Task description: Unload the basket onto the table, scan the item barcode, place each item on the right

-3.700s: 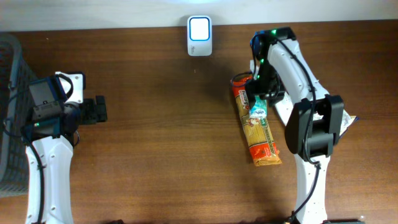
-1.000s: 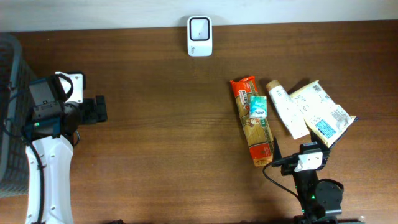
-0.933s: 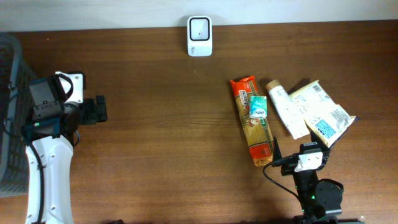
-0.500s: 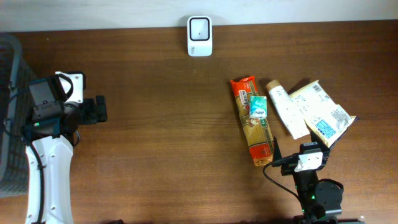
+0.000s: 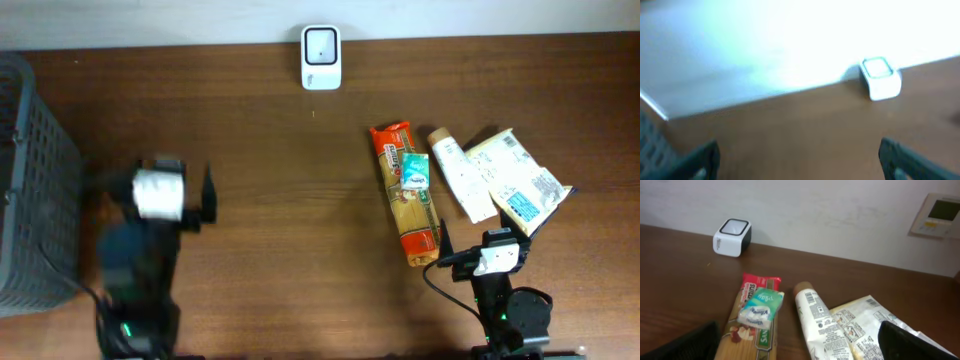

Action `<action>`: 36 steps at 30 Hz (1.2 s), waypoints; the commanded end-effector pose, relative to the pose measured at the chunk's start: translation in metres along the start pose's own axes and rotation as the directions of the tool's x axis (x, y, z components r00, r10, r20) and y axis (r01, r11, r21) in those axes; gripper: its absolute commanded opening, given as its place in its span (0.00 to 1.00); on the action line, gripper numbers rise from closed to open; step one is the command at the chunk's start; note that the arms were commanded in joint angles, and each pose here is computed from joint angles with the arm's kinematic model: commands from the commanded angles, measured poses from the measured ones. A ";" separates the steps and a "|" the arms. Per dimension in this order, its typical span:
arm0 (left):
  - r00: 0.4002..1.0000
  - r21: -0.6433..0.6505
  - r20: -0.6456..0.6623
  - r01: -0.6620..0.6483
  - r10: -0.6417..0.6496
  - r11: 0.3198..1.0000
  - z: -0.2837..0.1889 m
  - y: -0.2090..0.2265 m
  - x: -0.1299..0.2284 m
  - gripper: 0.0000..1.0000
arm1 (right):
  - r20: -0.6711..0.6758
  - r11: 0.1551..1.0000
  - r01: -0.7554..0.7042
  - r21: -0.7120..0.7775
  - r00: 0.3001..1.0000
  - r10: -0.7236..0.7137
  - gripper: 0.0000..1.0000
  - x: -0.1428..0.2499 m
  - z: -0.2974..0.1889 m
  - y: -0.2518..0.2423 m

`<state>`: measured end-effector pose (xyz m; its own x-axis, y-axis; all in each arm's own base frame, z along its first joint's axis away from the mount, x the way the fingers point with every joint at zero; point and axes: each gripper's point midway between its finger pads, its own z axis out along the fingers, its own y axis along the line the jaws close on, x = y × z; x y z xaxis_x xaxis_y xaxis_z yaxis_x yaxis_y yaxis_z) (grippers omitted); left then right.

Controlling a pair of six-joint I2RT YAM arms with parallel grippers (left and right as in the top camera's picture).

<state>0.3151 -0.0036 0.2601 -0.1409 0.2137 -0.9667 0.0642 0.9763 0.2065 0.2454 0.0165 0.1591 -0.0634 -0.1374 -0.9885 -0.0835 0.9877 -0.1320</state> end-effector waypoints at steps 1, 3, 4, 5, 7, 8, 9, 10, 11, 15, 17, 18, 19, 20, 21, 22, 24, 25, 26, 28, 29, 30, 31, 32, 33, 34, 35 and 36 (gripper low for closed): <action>0.997 0.042 0.081 -0.013 0.010 0.999 -0.025 -0.022 0.045 0.99 | -0.004 1.000 -0.001 0.016 1.000 0.001 0.99 0.003 0.000 -0.003; 0.993 0.033 0.115 -0.016 0.012 0.999 -0.037 -0.027 0.063 0.99 | -0.004 1.000 -0.001 0.015 1.000 0.001 0.99 0.003 0.000 -0.003; 0.992 0.029 0.128 -0.017 0.013 0.999 -0.040 -0.028 0.070 0.99 | -0.004 1.000 -0.001 0.016 1.000 0.001 0.99 0.003 0.000 -0.003; 0.989 0.024 0.145 -0.026 0.022 0.999 -0.043 -0.030 0.075 0.99 | -0.004 1.000 -0.001 0.016 1.000 0.001 0.99 0.003 0.000 -0.003; 0.987 0.016 0.160 -0.034 0.031 0.999 -0.046 -0.031 0.084 0.99 | -0.004 1.000 -0.001 0.016 1.000 0.001 0.99 0.003 0.000 -0.003; 0.989 0.015 0.143 -0.036 0.033 0.999 -0.047 -0.032 0.090 0.99 | -0.004 1.000 -0.001 0.015 1.000 0.001 0.99 0.003 0.000 -0.003; 0.991 0.017 0.121 -0.057 0.054 0.998 -0.049 -0.033 0.097 0.99 | -0.004 1.000 -0.001 0.015 1.000 0.001 0.99 0.003 0.000 -0.003; 0.992 0.014 0.107 -0.072 0.070 0.997 -0.050 -0.033 0.100 0.99 | -0.004 1.000 -0.001 0.016 1.000 0.001 0.99 0.003 0.000 -0.003; 0.993 0.014 0.095 -0.076 0.074 0.997 -0.051 -0.033 0.104 0.99 | -0.004 1.000 -0.001 0.016 1.000 0.001 0.99 0.003 0.000 -0.003; 0.994 -0.004 0.079 -0.073 0.073 0.997 -0.053 -0.030 0.108 0.99 | -0.004 1.000 -0.001 0.015 1.000 0.001 0.99 0.003 0.000 -0.003; 0.994 -0.004 0.081 -0.073 0.073 0.997 -0.053 -0.030 0.108 0.99 | -0.004 1.000 -0.001 0.016 1.000 0.001 0.99 0.003 0.000 -0.003; 0.994 -0.003 0.080 -0.073 0.073 0.997 -0.053 -0.030 0.108 0.99 | -0.004 1.000 -0.001 0.016 1.000 0.001 0.99 0.003 0.000 -0.003; 0.994 -0.003 0.080 -0.073 0.073 0.997 -0.053 -0.030 0.108 0.99 | -0.004 1.000 -0.001 0.016 1.000 0.001 0.99 0.003 0.000 -0.003; 0.994 -0.004 0.080 -0.073 0.073 0.997 -0.053 -0.030 0.108 0.99 | -0.004 1.000 -0.001 0.016 1.000 0.001 0.99 0.003 0.000 -0.003; 0.994 -0.003 0.080 -0.073 0.073 0.997 -0.053 -0.030 0.108 0.99 | -0.004 1.000 -0.001 0.016 1.000 0.001 0.99 0.003 0.000 -0.003; 0.994 -0.003 0.080 -0.073 0.073 0.997 -0.053 -0.030 0.108 0.99 | -0.004 1.000 -0.001 0.016 1.000 0.001 0.99 0.003 0.000 -0.003; 0.994 -0.003 0.080 -0.073 0.073 0.997 -0.053 -0.030 0.108 0.99 | -0.004 1.000 -0.001 0.016 1.000 0.001 0.99 0.003 0.000 -0.003; 0.994 -0.004 0.080 -0.073 0.073 0.997 -0.053 -0.030 0.108 0.99 | -0.004 1.000 -0.001 0.016 1.000 0.001 0.99 0.003 0.000 -0.003; 0.994 -0.004 0.080 -0.073 0.073 0.997 -0.053 -0.030 0.108 0.99 | -0.004 1.000 -0.001 0.016 1.000 0.001 0.99 0.003 0.000 -0.003; 0.994 -0.003 0.080 -0.073 0.073 0.997 -0.053 -0.030 0.108 0.99 | -0.004 1.000 -0.001 0.016 1.000 0.001 0.99 0.003 0.000 -0.003; 0.994 -0.003 0.080 -0.073 0.073 0.997 -0.053 -0.030 0.108 0.99 | -0.004 1.000 -0.001 0.016 1.000 0.001 0.99 0.003 0.000 -0.003; 0.994 -0.004 0.080 -0.073 0.073 0.997 -0.053 -0.030 0.108 0.99 | -0.004 1.000 -0.001 0.016 1.000 0.001 0.99 0.003 0.000 -0.003; 0.994 -0.004 0.080 -0.073 0.073 0.997 -0.053 -0.030 0.108 0.99 | -0.004 1.000 -0.001 0.016 1.000 0.001 0.99 0.003 0.000 -0.003; 0.994 -0.003 0.080 -0.073 0.073 0.997 -0.053 -0.030 0.108 0.99 | -0.004 1.000 -0.001 0.016 1.000 0.001 0.99 0.003 0.000 -0.003; 0.994 -0.004 0.080 -0.073 0.073 0.997 -0.053 -0.030 0.108 0.99 | -0.004 1.000 -0.001 0.016 1.000 0.001 0.99 0.003 0.000 -0.003; 0.994 -0.003 0.080 -0.073 0.073 0.997 -0.053 -0.030 0.108 0.99 | -0.004 1.000 -0.001 0.016 1.000 0.001 0.99 0.003 0.000 -0.003; 0.994 -0.004 0.080 -0.073 0.073 0.997 -0.053 -0.030 0.108 0.99 | -0.004 1.000 -0.001 0.016 1.000 0.001 0.99 0.003 0.000 -0.003; 0.994 -0.004 0.080 -0.073 0.073 0.997 -0.053 -0.030 0.108 0.99 | -0.004 1.000 -0.001 0.016 1.000 0.001 0.99 0.003 0.000 -0.003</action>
<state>0.2460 -0.0100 0.1588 -0.0546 0.2659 -0.9625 0.0790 0.9620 0.2613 0.2454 0.0165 0.1593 -0.0623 -0.1370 -0.9886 -0.0833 0.9878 -0.1316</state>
